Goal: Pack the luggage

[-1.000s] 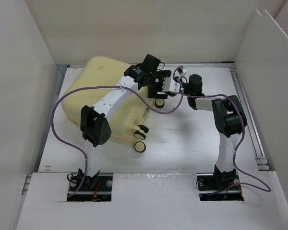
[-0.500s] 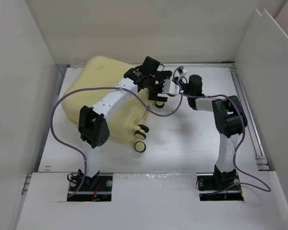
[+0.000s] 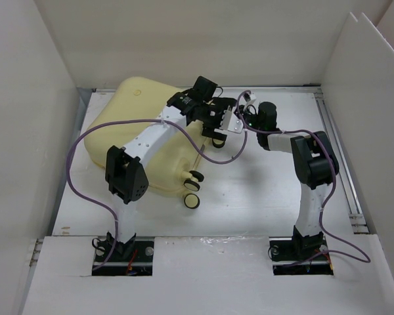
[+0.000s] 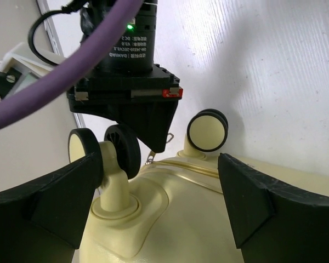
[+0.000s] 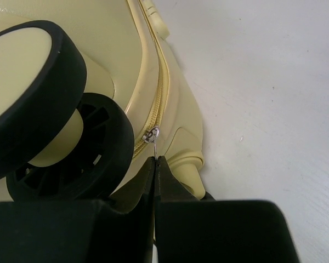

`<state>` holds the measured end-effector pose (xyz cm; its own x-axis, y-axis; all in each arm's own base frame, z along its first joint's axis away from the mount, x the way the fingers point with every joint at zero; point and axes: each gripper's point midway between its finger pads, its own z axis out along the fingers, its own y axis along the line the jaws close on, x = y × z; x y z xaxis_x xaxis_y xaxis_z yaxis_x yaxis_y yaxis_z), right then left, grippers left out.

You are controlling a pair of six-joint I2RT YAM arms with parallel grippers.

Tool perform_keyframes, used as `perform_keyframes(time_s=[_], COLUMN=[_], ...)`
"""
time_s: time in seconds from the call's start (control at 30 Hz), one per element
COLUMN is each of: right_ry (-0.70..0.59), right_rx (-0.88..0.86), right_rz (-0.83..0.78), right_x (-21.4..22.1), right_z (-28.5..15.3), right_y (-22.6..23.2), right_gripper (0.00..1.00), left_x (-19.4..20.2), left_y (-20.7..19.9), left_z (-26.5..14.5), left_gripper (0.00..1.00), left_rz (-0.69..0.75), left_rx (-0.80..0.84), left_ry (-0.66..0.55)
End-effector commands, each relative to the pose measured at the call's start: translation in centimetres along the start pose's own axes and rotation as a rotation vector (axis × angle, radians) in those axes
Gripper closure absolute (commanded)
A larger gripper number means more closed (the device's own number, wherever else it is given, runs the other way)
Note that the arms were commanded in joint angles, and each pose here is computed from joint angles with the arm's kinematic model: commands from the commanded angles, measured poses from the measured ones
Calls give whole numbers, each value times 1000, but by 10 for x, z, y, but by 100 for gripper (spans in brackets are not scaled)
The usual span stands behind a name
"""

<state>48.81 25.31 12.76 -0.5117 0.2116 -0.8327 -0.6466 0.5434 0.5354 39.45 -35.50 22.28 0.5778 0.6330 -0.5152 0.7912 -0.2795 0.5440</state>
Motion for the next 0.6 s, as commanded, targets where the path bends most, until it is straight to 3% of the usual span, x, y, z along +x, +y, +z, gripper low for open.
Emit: perform_keyframes(time_s=[0.0,0.13,0.3,0.57], right_ry=[-7,0,7,0], right_rx=[66,69,72,69], right_rz=[-4,-7,-1,-7], right_x=[-9,-8,-6,-10], right_z=[-3,-4,-4,-3], right_y=[-8,-9,-9,-8], right_gripper=[100,100,100,100], left_x=[-23,-19,8,58], left_y=[21,33,58,62], left_z=[-28,-26,-13,16], left_gripper=[13,12,9,9], left_rz=[61,60,35,-26], left_rx=[-81,-157,-271,-279], left_ry=[-68,-76,-3,115])
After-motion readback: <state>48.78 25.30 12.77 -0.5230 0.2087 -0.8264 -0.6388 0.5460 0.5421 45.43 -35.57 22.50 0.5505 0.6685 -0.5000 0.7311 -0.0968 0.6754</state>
